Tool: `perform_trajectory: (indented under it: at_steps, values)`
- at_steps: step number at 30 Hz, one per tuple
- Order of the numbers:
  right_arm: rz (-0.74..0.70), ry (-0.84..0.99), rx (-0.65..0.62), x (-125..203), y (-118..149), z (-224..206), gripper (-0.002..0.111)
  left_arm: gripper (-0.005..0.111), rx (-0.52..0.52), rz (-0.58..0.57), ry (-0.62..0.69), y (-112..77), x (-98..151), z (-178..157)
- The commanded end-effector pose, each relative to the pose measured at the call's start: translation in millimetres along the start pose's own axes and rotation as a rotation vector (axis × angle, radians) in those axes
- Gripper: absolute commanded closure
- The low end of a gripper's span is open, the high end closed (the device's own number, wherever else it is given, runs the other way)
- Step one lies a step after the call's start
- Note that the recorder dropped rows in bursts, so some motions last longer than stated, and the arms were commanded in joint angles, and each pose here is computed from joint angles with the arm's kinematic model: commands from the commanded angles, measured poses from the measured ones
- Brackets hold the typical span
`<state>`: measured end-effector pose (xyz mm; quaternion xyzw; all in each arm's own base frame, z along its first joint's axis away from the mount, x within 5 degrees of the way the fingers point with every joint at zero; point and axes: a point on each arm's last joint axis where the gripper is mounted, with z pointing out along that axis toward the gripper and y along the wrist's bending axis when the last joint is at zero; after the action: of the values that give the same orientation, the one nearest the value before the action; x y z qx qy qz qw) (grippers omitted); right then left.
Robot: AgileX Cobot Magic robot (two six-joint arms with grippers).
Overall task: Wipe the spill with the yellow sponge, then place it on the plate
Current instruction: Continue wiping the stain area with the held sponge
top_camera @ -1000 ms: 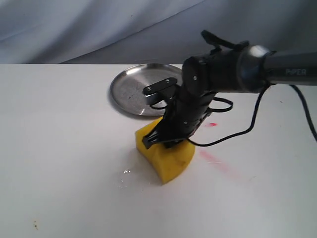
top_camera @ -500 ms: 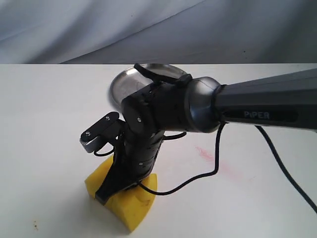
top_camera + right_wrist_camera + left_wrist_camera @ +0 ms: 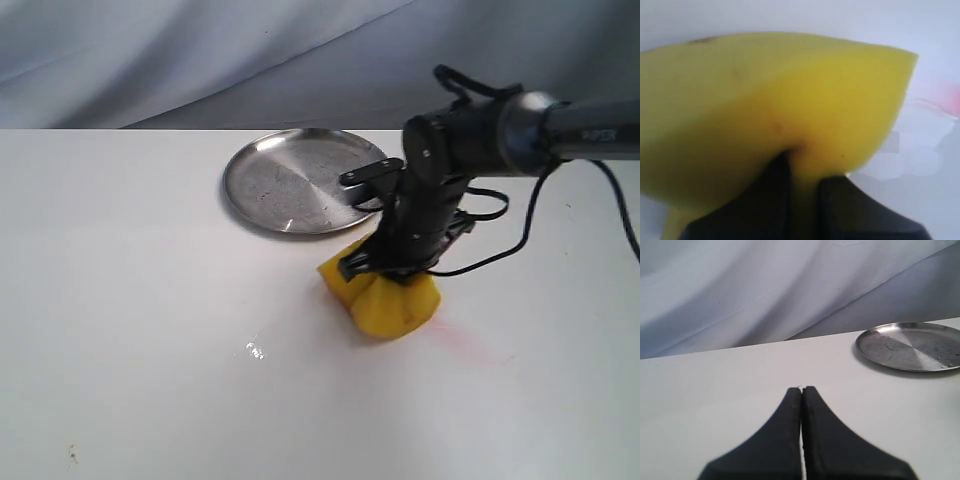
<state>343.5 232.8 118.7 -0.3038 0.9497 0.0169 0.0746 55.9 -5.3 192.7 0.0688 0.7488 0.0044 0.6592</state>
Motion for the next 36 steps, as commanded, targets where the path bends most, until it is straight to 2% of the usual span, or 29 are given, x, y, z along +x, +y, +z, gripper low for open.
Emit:
perform_trajectory:
  at_steps: [1,6,10,13,16,19,21,27,31,36]
  values:
    - [0.089,0.152,0.092,24.4,-75.5,25.4,0.108,0.107,-0.003,-0.008,-0.013,0.3,-1.8,-0.5]
    - [0.228,0.226,0.107,47.0,-132.4,22.4,0.108,0.107,-0.003,-0.008,-0.013,0.3,-1.8,-0.5]
    - [0.265,0.354,0.177,67.4,-158.0,17.6,0.108,0.107,-0.003,-0.008,-0.013,0.3,-1.8,-0.5]
    - [0.249,0.455,0.227,76.6,-161.8,13.4,0.108,0.107,-0.003,-0.008,-0.013,0.3,-1.8,-0.5]
    - [0.249,0.479,0.200,81.5,-150.6,13.9,0.108,0.107,-0.003,-0.008,-0.013,0.3,-1.8,-0.5]
    - [0.229,0.439,0.143,79.1,-125.3,16.1,0.108,0.107,-0.003,-0.008,-0.013,0.3,-1.8,-0.5]
    - [0.170,0.423,0.088,74.6,-98.3,16.8,0.108,0.107,-0.003,-0.008,-0.013,0.3,-1.8,-0.5]
    - [-0.086,0.384,-0.041,58.2,9.8,19.3,0.108,0.107,-0.003,-0.008,-0.013,0.3,-1.8,-0.5]
    - [-0.252,0.306,-0.065,57.3,81.7,18.9,0.108,0.107,-0.003,-0.008,-0.013,0.3,-1.8,-0.5]
    - [-0.403,0.187,-0.096,61.3,148.6,14.2,0.108,0.107,-0.003,-0.008,-0.013,0.3,-1.8,-0.5]
